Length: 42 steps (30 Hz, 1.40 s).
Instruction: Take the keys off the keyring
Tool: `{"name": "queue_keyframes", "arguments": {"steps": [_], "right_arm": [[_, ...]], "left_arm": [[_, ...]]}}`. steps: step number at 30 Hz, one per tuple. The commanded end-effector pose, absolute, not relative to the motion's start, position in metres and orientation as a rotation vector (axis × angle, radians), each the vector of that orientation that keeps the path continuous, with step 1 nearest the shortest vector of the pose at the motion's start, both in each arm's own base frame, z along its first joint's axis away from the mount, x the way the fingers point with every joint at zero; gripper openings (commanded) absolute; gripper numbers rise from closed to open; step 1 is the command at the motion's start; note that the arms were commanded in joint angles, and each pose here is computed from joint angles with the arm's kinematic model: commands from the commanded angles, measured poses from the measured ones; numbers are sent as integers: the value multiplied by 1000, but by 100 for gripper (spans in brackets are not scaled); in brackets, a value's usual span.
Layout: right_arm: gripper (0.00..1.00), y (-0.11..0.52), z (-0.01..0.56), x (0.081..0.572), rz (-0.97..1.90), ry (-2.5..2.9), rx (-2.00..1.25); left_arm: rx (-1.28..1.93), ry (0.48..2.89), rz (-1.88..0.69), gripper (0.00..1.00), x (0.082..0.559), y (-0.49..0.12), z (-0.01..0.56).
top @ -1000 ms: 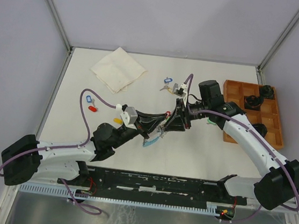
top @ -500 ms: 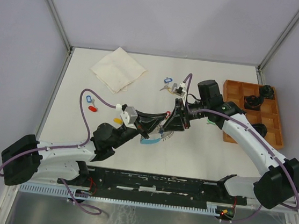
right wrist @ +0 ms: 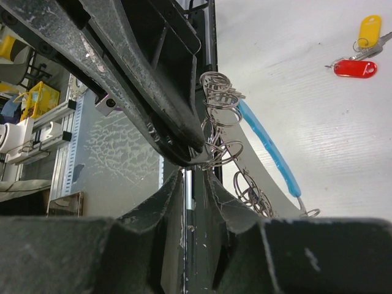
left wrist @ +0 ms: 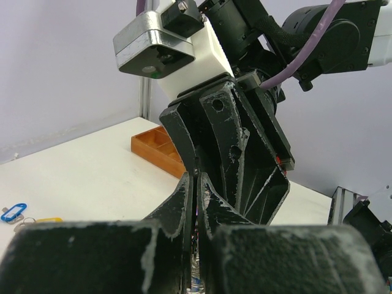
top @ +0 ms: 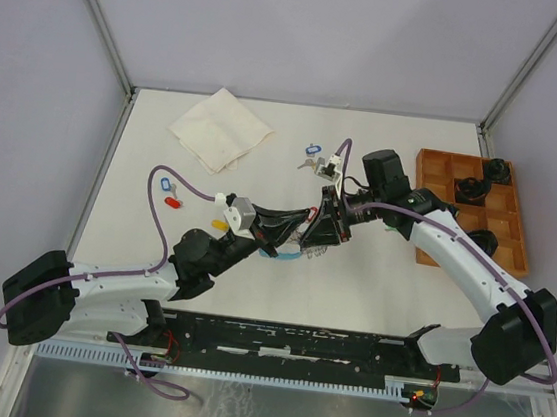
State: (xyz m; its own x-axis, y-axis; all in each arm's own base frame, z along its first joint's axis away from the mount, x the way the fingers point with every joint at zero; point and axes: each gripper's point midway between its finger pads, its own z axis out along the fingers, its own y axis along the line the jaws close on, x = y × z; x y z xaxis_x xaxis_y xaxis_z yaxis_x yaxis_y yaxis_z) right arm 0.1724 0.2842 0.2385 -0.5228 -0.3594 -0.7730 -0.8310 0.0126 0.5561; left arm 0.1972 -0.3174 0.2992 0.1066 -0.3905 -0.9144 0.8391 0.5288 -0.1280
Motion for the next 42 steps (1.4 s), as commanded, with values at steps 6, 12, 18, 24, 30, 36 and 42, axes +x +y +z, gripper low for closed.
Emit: {"name": "queue_keyframes", "arguments": {"steps": [6,12,18,24,30,36,42], "right_arm": [[32,290,243,173,1569,1844,-1214],[35,293,237,180,1550,1872,-1157],[37,297,238,182,1582,1865,-1129],[37,297,240,183,1577,1860,-1123],[37,296,235,192,1516,1888,-1089],[38,292,236,197,1492,1890,-1068],[37,292,245,184,1590,1834,-1109]], "left_arm": [[389,1040,-976,3,198,-305,333],[371,1048,-976,3,200,-303,333],[361,1052,-982,3,201,-304,332],[350,1063,-977,3,202,-303,331],[340,1068,-982,3,203,-303,332],[337,1072,-982,3,204,-303,333],[316,1083,-978,3,207,-301,334]]}}
